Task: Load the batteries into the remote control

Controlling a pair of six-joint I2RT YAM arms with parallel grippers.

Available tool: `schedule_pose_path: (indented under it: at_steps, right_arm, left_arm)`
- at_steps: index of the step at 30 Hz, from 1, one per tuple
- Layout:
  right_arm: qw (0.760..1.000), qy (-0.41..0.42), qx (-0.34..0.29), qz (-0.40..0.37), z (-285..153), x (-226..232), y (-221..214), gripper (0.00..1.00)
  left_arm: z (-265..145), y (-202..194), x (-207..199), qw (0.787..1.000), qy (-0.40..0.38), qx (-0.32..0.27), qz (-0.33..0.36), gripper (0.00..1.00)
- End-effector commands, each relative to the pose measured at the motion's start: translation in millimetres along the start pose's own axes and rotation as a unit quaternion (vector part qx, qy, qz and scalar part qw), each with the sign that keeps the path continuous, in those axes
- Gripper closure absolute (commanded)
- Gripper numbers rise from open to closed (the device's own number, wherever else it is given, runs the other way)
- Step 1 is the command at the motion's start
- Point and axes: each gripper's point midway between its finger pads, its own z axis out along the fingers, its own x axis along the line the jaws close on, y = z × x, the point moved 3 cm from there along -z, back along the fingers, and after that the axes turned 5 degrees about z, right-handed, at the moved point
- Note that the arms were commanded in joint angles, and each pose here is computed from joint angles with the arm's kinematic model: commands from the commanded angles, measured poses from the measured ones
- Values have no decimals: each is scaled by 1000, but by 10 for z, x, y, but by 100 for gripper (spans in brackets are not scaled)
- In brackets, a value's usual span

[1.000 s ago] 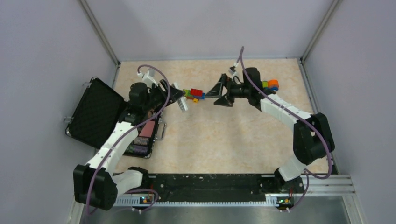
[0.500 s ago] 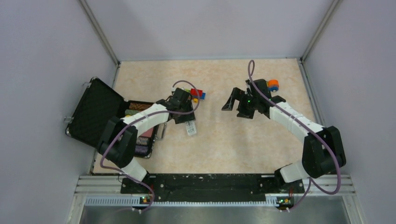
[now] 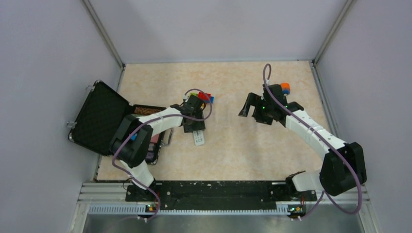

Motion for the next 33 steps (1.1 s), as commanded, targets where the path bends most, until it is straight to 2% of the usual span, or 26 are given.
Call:
schedule_pose_path:
  at_steps: [1, 3, 5, 6, 12, 18, 25, 33]
  right_arm:
    - [999, -9, -37, -12, -170, 0, 79, 1]
    - [998, -14, -58, -13, -241, -12, 125, 1]
    - [997, -23, -77, -18, -328, -27, 179, 1]
    - [995, -32, -88, -22, -376, -42, 218, 1]
    - [985, -86, -141, -55, -758, -172, 363, 1]
    - [961, -144, -229, -55, -1395, -357, 480, 1]
    - [921, -126, -366, -29, -2283, -374, 606, 1]
    - [858, -110, -502, 8, -3256, -506, 605, 1]
  left_arm:
    - [-27, 45, -6, 1000, 1, -20, 3, 37]
    - [-86, 74, 1, 999, -1, -32, 4, 25]
    - [-182, 103, -13, 999, -12, -44, 8, 4]
    - [-239, 110, -27, 999, -22, -49, 11, 1]
    - [-907, 205, -4, 989, -72, -126, 3, 1]
    - [-1730, 177, 191, 971, -107, -212, 10, 1]
    - [-2646, 136, 680, 924, -102, -368, -19, 1]
    - [-3327, -13, 1077, 880, -105, -457, -74, 1]
